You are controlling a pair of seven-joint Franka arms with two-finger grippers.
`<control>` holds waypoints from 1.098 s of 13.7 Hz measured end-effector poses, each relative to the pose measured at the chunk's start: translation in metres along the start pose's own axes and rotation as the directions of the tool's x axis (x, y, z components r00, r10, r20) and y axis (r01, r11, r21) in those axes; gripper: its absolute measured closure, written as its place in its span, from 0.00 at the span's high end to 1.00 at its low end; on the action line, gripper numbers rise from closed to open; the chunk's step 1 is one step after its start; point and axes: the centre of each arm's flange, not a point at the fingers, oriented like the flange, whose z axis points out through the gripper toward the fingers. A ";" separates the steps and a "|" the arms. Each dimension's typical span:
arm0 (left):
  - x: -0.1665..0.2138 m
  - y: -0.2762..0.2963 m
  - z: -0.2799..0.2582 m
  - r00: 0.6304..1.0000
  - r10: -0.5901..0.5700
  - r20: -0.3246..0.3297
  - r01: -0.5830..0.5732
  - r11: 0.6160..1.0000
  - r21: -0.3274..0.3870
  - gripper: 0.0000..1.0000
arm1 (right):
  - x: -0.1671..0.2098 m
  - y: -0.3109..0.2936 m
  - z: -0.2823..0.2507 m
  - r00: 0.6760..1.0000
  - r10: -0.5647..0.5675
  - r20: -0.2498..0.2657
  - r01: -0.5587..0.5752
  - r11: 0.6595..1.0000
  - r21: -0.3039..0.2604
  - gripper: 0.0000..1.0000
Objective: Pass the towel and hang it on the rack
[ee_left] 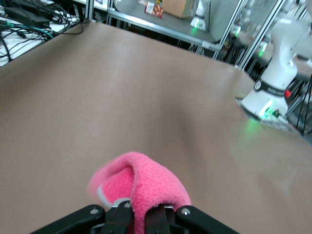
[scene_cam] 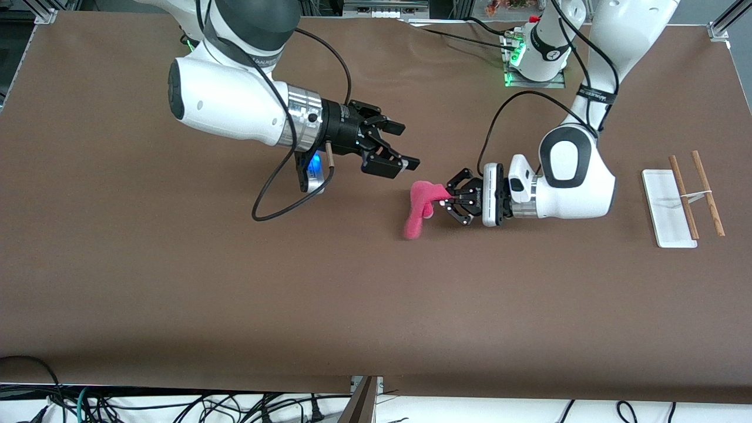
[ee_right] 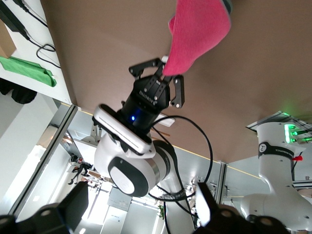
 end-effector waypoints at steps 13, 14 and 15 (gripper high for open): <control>-0.083 -0.034 -0.279 0.818 0.105 0.566 -0.142 0.990 0.021 0.03 | 0.120 0.009 -0.186 0.841 -0.526 -0.127 0.455 0.814 -0.361 1.00; -0.100 -0.031 -0.307 0.793 0.078 0.604 -0.121 0.992 0.030 0.03 | 0.122 0.015 -0.202 0.805 -0.582 -0.115 0.495 0.766 -0.409 1.00; -0.114 -0.026 -0.332 0.763 0.053 0.645 -0.100 0.994 0.036 0.03 | 0.123 0.021 -0.217 0.761 -0.639 -0.112 0.529 0.711 -0.463 1.00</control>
